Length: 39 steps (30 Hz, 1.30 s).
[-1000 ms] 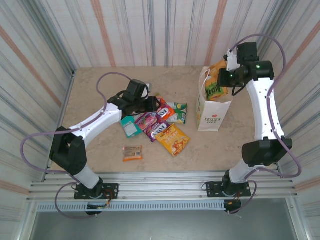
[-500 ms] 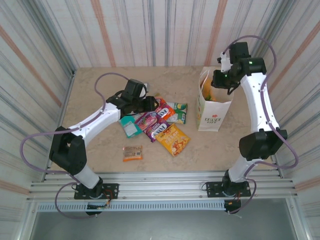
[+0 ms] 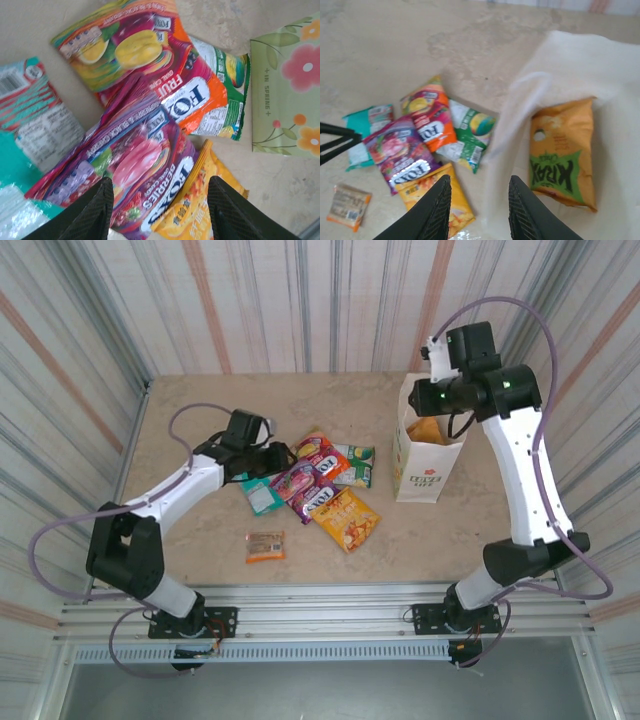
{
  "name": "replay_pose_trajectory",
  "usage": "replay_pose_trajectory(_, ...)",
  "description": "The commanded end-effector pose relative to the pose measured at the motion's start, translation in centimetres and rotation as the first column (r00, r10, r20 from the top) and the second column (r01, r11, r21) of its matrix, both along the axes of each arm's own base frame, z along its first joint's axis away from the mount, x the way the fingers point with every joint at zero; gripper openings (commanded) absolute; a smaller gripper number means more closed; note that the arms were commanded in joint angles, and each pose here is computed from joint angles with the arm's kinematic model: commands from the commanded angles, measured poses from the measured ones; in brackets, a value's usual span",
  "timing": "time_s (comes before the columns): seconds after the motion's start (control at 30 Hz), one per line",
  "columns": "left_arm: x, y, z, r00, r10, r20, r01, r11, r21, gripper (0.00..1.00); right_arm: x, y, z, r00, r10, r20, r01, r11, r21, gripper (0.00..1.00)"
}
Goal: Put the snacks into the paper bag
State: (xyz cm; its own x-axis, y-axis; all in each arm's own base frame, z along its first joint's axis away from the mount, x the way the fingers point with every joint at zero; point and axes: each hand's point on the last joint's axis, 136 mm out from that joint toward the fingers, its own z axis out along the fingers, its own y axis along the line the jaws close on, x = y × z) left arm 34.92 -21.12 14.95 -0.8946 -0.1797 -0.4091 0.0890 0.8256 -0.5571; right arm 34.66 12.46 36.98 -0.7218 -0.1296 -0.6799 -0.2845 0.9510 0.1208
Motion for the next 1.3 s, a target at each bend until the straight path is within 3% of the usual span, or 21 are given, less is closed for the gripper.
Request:
replay_pose_trajectory(0.0,-1.6,1.0,0.5,0.999,0.02,-0.038,-0.024,0.994,-0.105,0.53,-2.0,1.3,1.0,0.999,0.022,0.049,-0.02,0.999,-0.045,0.35)
replay_pose_trajectory(0.13,-3.1,3.1,-0.9,0.993,0.068,-0.095,-0.078,0.992,-0.101,0.53,-4.2,5.5,-0.3,0.991,0.133,0.033,-0.131,0.99,-0.058,0.34)
replay_pose_trajectory(0.27,-3.7,4.2,-2.1,0.988,0.099,-0.121,-0.118,0.979,-0.166,0.53,-6.6,10.4,-3.6,0.959,0.281,-0.026,-0.282,0.958,-0.046,0.34)
replay_pose_trajectory(0.47,-2.1,5.1,-3.3,0.989,0.112,-0.098,-0.13,0.97,-0.206,0.52,-7.1,15.2,-7.5,0.921,0.382,-0.076,-0.38,0.924,0.036,0.35)
replay_pose_trajectory(0.7,0.1,5.3,-5.6,0.993,0.073,-0.094,-0.085,0.988,-0.127,0.52,-6.6,17.2,-9.6,0.897,0.427,-0.111,-0.425,0.904,0.042,0.34)
replay_pose_trajectory(1.0,2.1,2.2,-7.7,0.994,-0.071,-0.085,0.056,0.984,-0.171,0.48,-6.4,17.4,-10.5,0.878,0.463,-0.118,-0.466,0.885,0.001,0.34)
replay_pose_trajectory(1.27,1.5,-0.7,-8.2,0.979,-0.198,-0.053,0.185,0.965,-0.188,0.48,-6.1,16.8,-10.9,0.883,0.45,-0.136,-0.453,0.892,0.009,0.35)
